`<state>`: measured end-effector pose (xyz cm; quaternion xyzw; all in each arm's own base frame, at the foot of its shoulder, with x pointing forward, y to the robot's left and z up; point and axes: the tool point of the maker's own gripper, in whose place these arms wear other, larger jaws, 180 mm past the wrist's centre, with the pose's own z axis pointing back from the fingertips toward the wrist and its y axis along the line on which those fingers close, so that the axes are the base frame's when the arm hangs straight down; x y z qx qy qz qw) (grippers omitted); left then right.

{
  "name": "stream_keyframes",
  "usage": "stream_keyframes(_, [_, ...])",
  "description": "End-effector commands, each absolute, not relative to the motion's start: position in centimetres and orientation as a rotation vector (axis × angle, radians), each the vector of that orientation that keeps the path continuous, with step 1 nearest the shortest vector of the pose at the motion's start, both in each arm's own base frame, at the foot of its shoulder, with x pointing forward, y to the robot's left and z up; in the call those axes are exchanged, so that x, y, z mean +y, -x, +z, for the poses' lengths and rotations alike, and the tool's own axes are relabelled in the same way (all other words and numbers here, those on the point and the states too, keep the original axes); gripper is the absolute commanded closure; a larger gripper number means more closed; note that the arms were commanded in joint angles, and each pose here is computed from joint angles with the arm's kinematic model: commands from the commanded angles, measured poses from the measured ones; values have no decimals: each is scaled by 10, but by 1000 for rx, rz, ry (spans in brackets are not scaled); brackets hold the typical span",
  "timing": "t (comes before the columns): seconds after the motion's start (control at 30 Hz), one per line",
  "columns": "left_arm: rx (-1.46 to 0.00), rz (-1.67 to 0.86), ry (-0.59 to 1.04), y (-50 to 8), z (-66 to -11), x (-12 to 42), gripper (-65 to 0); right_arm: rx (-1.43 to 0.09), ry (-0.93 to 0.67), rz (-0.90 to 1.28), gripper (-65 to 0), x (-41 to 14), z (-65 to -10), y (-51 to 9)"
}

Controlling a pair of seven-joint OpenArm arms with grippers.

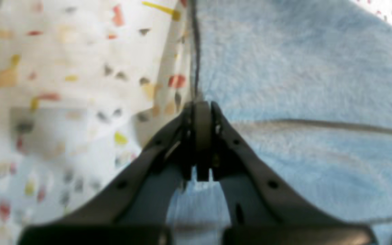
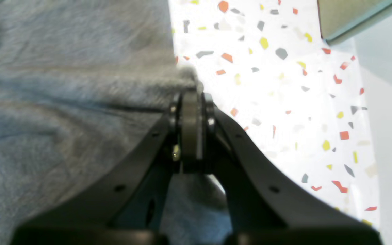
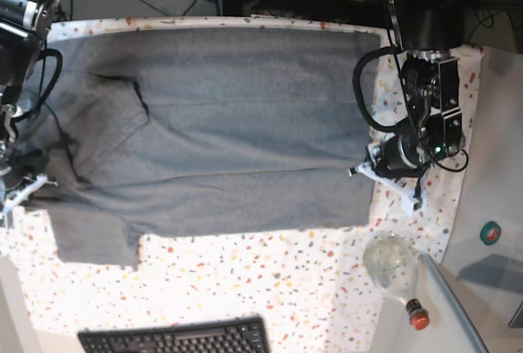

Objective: Layout the t-shirt on the table in an organized manner, then fold the t-shirt properly
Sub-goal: 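Fold the grasped side edge with the left gripper toward the t-shirt middle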

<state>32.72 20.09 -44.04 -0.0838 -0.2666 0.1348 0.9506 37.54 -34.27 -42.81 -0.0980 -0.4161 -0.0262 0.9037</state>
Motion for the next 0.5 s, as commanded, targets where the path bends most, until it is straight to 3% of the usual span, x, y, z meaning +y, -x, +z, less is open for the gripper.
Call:
stream_keyframes(0.0, [-562, 265, 171, -331, -428, 202, 0, -927, 232, -53, 0, -355, -404, -389])
stream_keyframes(0.17, [-454, 253, 181, -297, -442, 193, 0, -927, 231, -53, 0, -354, -405, -390])
stream_keyframes(0.47, [-400, 257, 172, -272, -457, 194, 0, -929, 231, -54, 0, -354, -404, -390])
